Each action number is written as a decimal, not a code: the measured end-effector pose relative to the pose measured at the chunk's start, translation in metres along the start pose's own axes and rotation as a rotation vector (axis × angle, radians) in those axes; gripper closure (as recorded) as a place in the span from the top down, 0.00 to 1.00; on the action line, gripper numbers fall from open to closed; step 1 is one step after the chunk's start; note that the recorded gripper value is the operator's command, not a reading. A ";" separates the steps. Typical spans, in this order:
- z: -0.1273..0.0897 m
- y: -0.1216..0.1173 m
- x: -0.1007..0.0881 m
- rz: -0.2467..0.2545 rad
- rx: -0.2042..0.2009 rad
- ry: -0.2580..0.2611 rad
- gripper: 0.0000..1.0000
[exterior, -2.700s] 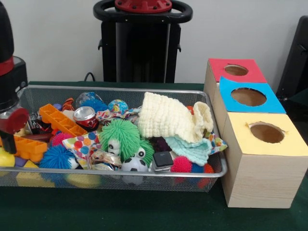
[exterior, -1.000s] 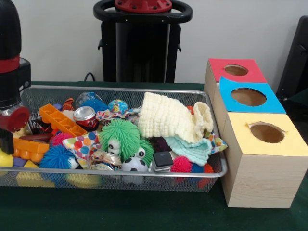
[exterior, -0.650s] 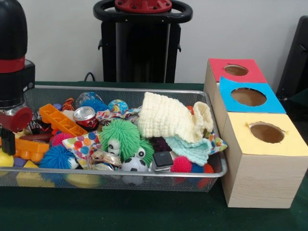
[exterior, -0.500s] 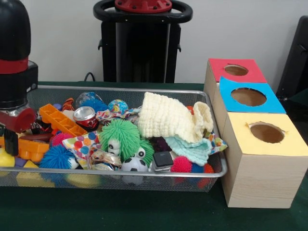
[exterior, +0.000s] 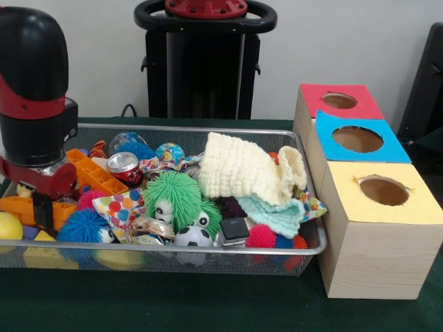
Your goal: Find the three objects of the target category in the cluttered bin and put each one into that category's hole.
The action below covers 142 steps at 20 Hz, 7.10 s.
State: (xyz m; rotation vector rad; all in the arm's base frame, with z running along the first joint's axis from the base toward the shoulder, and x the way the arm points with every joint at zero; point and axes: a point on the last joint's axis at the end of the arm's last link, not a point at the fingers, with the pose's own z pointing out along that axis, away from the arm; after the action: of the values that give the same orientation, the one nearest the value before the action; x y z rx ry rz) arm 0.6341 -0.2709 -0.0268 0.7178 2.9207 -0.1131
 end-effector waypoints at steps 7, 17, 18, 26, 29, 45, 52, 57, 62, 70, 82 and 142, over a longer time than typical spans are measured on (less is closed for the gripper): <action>-0.003 0.002 0.005 0.001 0.010 -0.013 0.00; -0.055 0.027 0.035 -0.031 0.086 0.228 0.00; -0.067 0.033 0.046 -0.034 0.095 0.298 0.00; -0.122 0.059 0.097 -0.003 0.111 0.599 0.00; -0.132 0.059 0.104 0.017 0.124 0.632 0.00; -0.031 -0.020 0.025 0.096 0.121 0.270 0.00; -0.020 -0.028 0.011 0.102 0.119 0.223 0.00; -0.018 -0.025 0.010 0.104 0.104 0.224 0.00; -0.013 -0.019 0.012 0.104 0.088 0.229 0.00; -0.002 0.001 0.006 0.115 0.050 0.156 0.00; -0.013 0.048 0.020 0.249 0.030 0.076 0.00; -0.024 -0.020 -0.049 0.292 0.083 0.134 0.00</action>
State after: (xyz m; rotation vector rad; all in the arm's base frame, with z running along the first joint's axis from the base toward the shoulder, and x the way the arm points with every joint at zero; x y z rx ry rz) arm 0.6651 -0.3089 0.0050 1.1987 2.9083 -0.1630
